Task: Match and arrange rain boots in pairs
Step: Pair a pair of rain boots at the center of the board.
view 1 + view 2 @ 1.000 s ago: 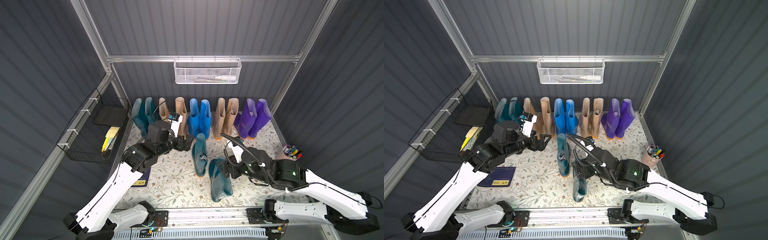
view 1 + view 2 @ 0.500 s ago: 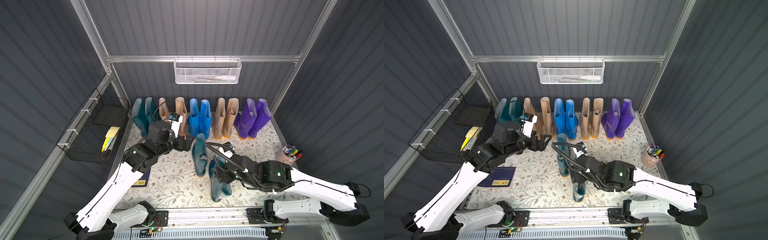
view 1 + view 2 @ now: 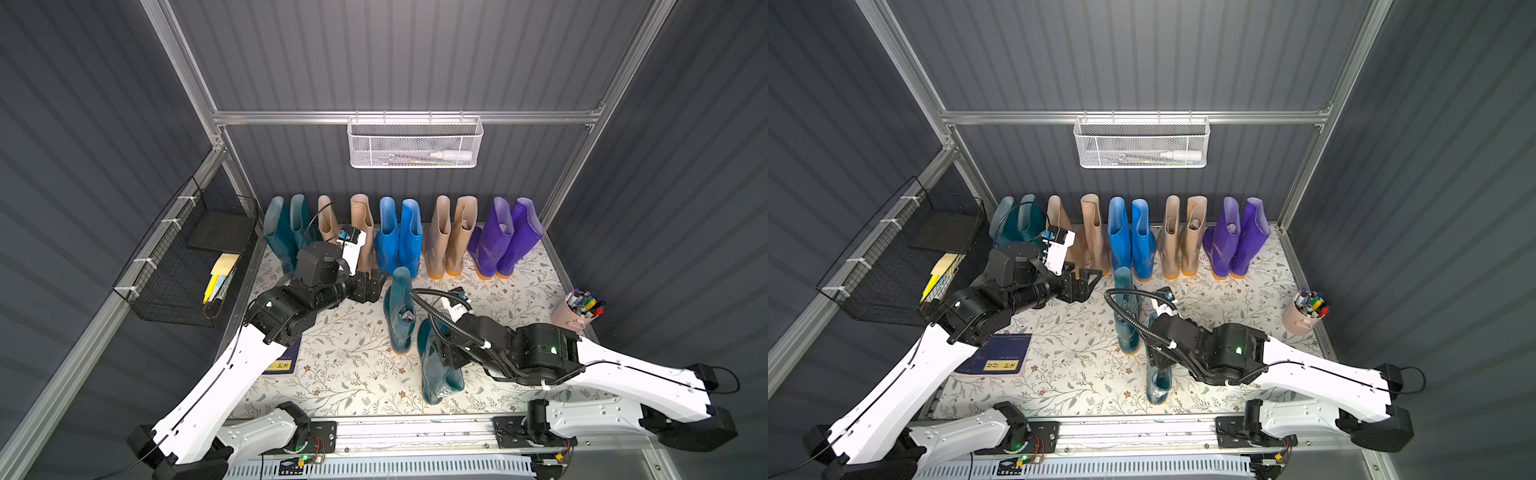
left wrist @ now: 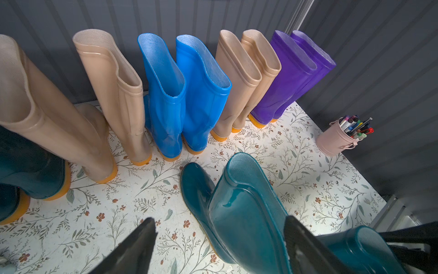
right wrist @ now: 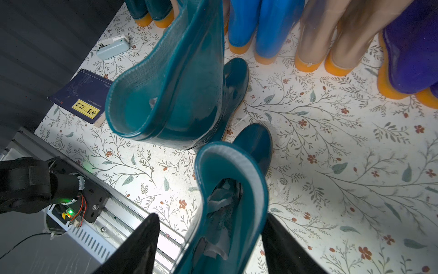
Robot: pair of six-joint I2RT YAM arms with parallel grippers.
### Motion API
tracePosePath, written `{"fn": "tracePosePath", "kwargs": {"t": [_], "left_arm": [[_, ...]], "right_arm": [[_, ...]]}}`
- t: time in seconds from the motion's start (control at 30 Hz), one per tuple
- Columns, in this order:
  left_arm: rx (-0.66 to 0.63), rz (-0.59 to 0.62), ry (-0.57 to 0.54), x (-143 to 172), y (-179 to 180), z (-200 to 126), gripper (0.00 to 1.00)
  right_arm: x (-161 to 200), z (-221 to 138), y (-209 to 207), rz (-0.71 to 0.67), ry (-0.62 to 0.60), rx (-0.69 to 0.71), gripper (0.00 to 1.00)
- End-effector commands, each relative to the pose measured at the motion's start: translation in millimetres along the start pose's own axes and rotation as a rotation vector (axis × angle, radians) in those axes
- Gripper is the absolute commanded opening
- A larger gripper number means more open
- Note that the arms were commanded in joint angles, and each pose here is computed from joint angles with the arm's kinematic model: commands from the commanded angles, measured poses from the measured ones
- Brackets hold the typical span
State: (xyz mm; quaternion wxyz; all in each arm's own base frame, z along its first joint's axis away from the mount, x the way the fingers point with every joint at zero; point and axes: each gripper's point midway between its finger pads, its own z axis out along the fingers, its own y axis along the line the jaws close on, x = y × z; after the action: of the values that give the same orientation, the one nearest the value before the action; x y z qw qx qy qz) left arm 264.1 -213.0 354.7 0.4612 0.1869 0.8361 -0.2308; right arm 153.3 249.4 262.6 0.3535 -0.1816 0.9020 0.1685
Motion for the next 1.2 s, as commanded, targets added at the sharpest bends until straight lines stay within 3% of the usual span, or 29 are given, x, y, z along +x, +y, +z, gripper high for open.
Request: {"fn": "tracePosePath", "kwargs": {"t": [0.0,0.13,0.37,0.67,1.17], "left_arm": [[0.011,0.007,0.004,1,-2,-2,0.87],[0.007,0.015,0.004,0,-2,-2,0.88],[-0.008,0.024,0.008,-2,0,-4,0.88],[-0.020,0.019,0.007,-2,2,-3,0.88],[-0.072,0.029,0.050,8,12,7,0.88]], "right_arm": [[0,4,-1,0.003,-0.006,0.016,0.59],[0,6,-2,0.001,-0.023,0.015,0.31],[-12,0,-10,-0.016,-0.066,0.020,0.01],[-39,-13,-26,-0.047,-0.131,0.029,0.00],[-74,10,-47,-0.067,-0.174,0.027,0.00]]}}
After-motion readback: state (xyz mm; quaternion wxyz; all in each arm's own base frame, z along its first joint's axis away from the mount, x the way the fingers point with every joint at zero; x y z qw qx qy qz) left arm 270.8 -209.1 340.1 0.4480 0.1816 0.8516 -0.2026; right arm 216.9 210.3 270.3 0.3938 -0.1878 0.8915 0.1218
